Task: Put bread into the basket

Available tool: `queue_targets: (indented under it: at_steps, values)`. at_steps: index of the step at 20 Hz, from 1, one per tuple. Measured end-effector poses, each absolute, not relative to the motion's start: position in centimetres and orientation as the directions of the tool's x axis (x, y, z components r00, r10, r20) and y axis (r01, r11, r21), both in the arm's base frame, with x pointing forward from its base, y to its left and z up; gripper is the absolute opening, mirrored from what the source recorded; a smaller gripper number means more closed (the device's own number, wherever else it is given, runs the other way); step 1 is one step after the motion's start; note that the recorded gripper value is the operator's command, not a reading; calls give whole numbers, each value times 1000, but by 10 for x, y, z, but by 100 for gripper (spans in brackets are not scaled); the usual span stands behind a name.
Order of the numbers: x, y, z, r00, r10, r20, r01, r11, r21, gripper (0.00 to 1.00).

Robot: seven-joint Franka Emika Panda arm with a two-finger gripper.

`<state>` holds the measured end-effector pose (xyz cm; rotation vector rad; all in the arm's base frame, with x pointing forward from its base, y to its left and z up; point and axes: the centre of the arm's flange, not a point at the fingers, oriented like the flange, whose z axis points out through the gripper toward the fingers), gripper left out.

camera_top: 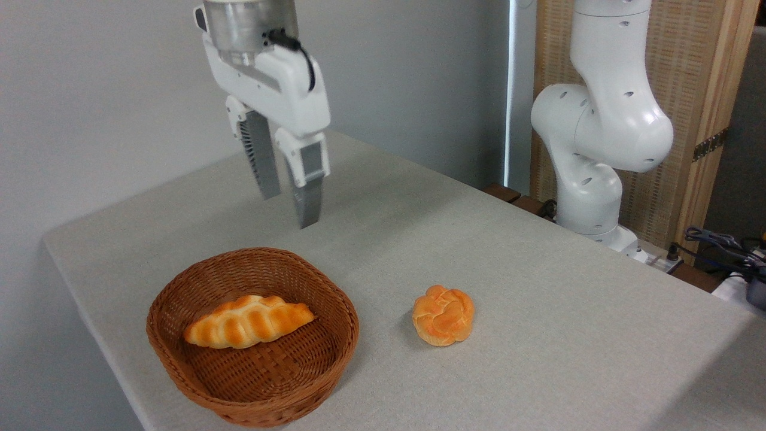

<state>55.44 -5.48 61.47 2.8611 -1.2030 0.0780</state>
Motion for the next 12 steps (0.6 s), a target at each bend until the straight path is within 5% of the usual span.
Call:
queue_targets:
  at_steps: [3,12]
  values:
    - [549,-51,620,714,-700,-11,-700,-714,-8,100]
    - [552,-45,617,738,-674,-33,-675,-737,-28,100]
